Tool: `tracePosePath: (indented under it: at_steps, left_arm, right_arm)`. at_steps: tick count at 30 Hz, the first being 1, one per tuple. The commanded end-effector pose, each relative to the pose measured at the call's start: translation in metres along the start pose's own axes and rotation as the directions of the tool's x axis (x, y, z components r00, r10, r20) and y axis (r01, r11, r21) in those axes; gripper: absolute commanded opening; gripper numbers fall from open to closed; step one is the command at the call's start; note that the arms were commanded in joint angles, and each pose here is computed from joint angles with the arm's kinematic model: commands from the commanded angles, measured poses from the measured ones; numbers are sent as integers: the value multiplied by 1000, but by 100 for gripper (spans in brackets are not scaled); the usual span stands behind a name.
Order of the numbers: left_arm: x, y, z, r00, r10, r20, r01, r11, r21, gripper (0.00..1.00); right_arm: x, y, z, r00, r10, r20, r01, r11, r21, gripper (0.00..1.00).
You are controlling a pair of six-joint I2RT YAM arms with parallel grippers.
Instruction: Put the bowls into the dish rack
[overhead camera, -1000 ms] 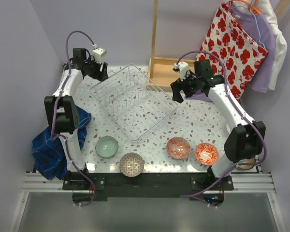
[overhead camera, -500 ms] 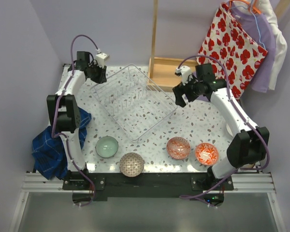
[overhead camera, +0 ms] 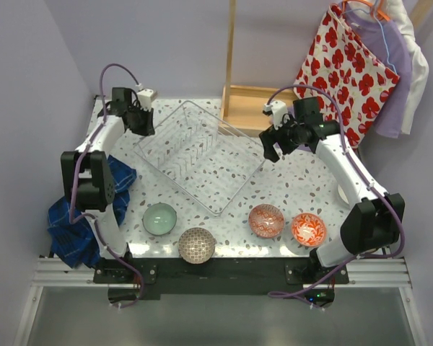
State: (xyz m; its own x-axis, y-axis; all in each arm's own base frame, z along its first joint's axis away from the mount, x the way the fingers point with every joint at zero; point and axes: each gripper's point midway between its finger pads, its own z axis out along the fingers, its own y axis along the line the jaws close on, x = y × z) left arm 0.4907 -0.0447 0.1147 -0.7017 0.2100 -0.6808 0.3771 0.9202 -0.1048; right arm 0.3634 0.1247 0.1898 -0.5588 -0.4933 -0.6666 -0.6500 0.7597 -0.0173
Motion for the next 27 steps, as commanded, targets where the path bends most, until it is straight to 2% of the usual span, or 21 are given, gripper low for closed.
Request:
tracePosePath:
  at_steps: [1,6,11,20,27]
  left_arm:
    - [-27,12,-34,987,-109,116,123,985,-118,0]
    - [-18,8,-47,960,-248,132,267,952,-147,0]
    - [-16,-17,-57,925,-350,147,363,929,-73,0]
    - [-15,-109,-55,939,-321,121,317,947,55,0]
    - [7,-117,-48,902,-427,58,425,904,40,0]
  right_arm:
    - [-10,-4,-9,999,3,36,-5,999,41,89]
    - [-10,-5,-8,999,12,37,-13,999,43,89]
    - [-9,-5,-9,999,14,36,-16,999,51,89]
    - [-2,-8,-14,1000,-11,20,10,997,77,89]
    - [9,-6,-21,1000,-25,0,25,996,90,89]
